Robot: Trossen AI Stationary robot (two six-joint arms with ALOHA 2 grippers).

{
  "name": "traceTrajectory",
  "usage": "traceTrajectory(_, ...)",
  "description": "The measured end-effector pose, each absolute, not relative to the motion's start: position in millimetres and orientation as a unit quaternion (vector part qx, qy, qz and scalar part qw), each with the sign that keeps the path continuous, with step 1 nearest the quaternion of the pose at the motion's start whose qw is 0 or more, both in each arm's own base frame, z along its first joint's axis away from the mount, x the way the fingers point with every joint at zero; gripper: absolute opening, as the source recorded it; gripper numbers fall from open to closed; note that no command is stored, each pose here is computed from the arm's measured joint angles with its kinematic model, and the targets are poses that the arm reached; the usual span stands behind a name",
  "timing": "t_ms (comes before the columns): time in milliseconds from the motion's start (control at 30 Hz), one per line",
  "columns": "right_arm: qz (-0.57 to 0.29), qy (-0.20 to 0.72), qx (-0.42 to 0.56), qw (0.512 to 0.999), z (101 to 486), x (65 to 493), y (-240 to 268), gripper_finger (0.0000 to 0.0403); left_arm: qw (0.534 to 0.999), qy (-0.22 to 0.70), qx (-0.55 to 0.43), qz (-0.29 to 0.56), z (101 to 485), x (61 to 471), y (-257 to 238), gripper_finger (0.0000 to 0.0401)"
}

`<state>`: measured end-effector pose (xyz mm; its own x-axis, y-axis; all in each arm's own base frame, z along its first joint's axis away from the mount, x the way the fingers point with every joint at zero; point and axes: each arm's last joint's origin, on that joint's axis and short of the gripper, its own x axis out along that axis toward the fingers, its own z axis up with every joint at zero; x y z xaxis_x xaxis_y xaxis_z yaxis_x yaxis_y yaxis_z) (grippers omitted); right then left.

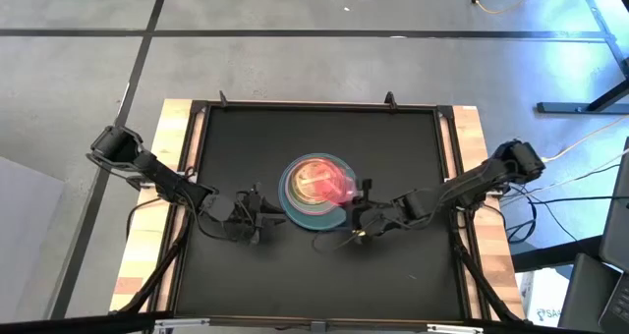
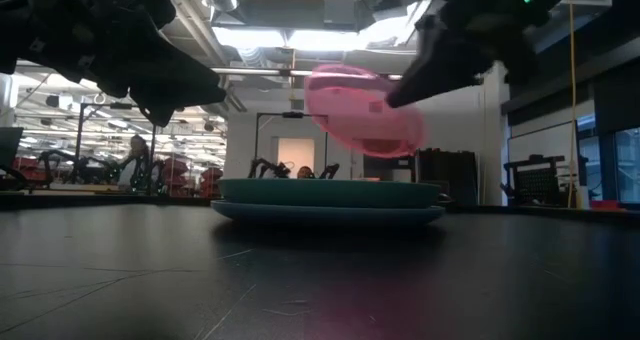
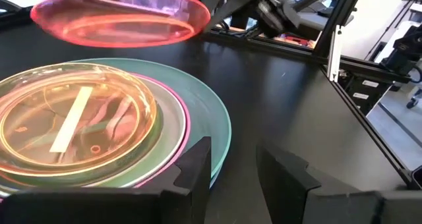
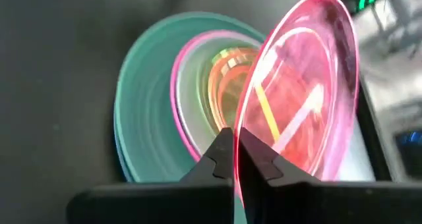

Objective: Stack plastic plates
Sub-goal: Stack the transparent red plate on top of the transparent orange plate, then return to Home Position

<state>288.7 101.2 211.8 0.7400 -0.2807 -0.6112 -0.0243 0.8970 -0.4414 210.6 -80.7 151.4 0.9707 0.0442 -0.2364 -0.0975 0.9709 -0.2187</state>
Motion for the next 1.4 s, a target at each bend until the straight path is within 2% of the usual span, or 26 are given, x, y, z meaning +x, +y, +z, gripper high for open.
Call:
traceTrajectory(200, -0.050, 0.325, -0.246, 0.912, 194.2, 317.3, 91.5, 0.0001, 0.986, 0.115, -0.112, 0.037, 151.5, 210.7, -80.6, 0.0112)
traceTrajectory(367, -0.079, 0.335, -0.241, 0.908, 177.6, 332.1, 71.5, 0.0001, 0.986, 0.116, -0.112, 0.032, 151.5, 210.7, -80.9, 0.0112)
traceTrajectory(500, -0.052, 0.360, -0.228, 0.903, 164.9, 336.3, 62.2, 0.0006, 0.986, 0.116, -0.112, 0.032, 151.5, 210.7, -80.9, 0.0112)
traceTrajectory(633, -0.030, 0.371, -0.222, 0.901, 154.9, 338.7, 62.7, 0.0045, 0.986, 0.119, -0.111, 0.028, 151.0, 210.5, -81.1, 0.0112)
traceTrajectory(833, 0.003, 0.360, -0.204, 0.910, 155.2, 340.6, 66.1, 0.0131, 0.986, 0.122, -0.113, 0.018, 150.9, 210.5, -81.8, 0.0112)
traceTrajectory(967, 0.033, 0.348, -0.175, 0.921, 166.9, 343.5, 72.3, 0.0171, 0.986, 0.122, -0.113, 0.018, 150.9, 210.5, -81.8, 0.0112)
traceTrajectory(1067, 0.062, 0.332, -0.162, 0.927, 190.0, 344.4, 78.7, 0.0185, 0.986, 0.122, -0.113, 0.018, 150.9, 210.5, -81.8, 0.0112)
traceTrajectory(1267, 0.123, 0.302, -0.137, 0.935, 240.8, 320.5, 79.9, 0.0183, 0.987, 0.105, -0.119, 0.024, 154.1, 211.2, -81.6, 0.0112)
traceTrajectory(1400, 0.126, 0.271, -0.125, 0.946, 259.8, 296.2, 69.9, 0.0171, 0.989, 0.089, -0.105, 0.053, 159.5, 215.7, -78.4, 0.0112)
